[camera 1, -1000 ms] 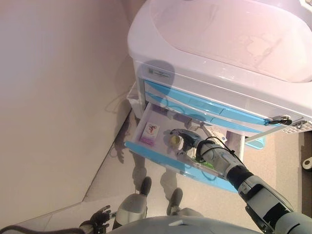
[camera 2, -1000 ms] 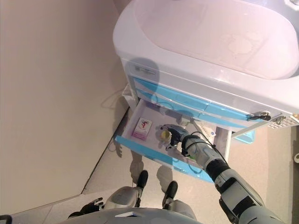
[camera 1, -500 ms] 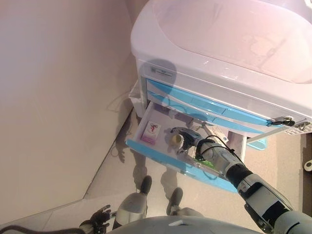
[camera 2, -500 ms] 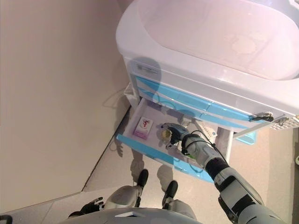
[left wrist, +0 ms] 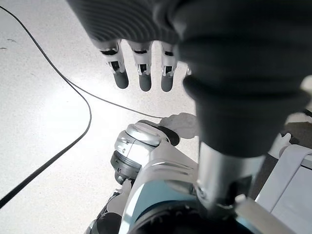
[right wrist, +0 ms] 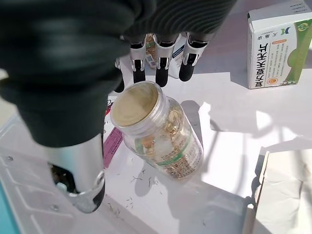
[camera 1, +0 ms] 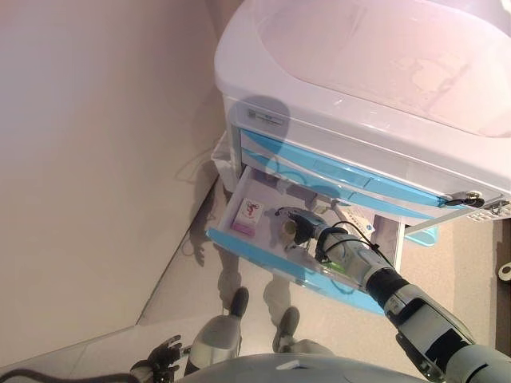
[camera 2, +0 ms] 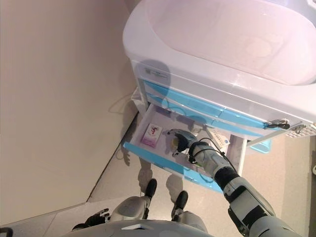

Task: Open the drawer and pick up the medicine

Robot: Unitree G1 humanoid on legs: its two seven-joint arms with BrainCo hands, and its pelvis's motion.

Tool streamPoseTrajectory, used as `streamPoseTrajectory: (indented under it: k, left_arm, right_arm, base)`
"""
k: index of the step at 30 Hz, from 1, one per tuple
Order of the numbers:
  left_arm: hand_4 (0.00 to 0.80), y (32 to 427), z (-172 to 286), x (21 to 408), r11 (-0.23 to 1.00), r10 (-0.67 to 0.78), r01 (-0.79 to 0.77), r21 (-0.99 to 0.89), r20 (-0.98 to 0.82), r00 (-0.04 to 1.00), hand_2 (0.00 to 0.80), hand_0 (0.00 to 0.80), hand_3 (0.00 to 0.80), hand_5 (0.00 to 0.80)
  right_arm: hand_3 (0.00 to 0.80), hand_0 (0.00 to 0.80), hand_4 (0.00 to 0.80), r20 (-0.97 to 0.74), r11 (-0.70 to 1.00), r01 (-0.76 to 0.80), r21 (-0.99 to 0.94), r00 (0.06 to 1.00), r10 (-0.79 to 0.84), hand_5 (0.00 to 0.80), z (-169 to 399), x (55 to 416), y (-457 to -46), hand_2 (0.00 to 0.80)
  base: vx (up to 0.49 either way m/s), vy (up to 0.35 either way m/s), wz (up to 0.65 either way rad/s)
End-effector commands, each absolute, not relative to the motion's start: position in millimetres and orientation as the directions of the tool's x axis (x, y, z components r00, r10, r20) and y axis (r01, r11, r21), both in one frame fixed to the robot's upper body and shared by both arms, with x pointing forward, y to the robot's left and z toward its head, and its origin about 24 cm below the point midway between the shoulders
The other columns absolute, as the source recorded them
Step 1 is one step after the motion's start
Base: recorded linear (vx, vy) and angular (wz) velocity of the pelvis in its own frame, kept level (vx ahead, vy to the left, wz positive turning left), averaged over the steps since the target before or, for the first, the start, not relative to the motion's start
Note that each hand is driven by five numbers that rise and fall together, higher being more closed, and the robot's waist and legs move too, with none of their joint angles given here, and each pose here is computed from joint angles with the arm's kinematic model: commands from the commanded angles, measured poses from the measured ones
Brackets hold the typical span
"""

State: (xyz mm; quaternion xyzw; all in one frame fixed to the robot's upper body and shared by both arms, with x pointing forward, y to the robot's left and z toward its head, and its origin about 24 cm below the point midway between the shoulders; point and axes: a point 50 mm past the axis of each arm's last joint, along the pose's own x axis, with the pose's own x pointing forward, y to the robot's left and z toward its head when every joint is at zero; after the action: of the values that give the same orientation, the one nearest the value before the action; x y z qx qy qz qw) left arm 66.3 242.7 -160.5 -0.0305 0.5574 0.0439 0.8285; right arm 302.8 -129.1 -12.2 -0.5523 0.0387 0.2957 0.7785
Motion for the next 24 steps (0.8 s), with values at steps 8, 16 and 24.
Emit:
streamPoseTrajectory:
  k: [8,16,24]
  left_arm:
    - [0.000,235.3,-162.3,75.2,0.998,0.017,-0.064,-0.008,-0.930,0.367,0.000,0.000,0.000,0.000]
    - [0.000,234.4,-162.4,76.3,0.998,0.022,-0.065,-0.002,-0.929,0.370,0.000,0.000,0.000,0.000]
    - [0.000,234.7,-162.4,75.2,0.998,0.017,-0.059,-0.005,-0.928,0.372,0.000,0.000,0.000,0.000]
  right_arm:
    - [0.000,0.000,0.000,-0.309,0.182,-0.431,-0.884,0.830,0.464,0.000,6.8,315.0,-114.4,0.000]
    - [0.000,0.000,0.000,-0.311,0.175,-0.428,-0.886,0.832,0.459,0.000,6.1,315.3,-114.9,0.000]
    - [0.508,0.508,0.508,-0.311,0.173,-0.426,-0.888,0.833,0.458,0.508,4.4,314.4,-114.8,0.508]
  base:
    - [0.000,0.000,0.00]
    - [0.000,0.000,0.00]
    - [0.000,0.000,0.00]
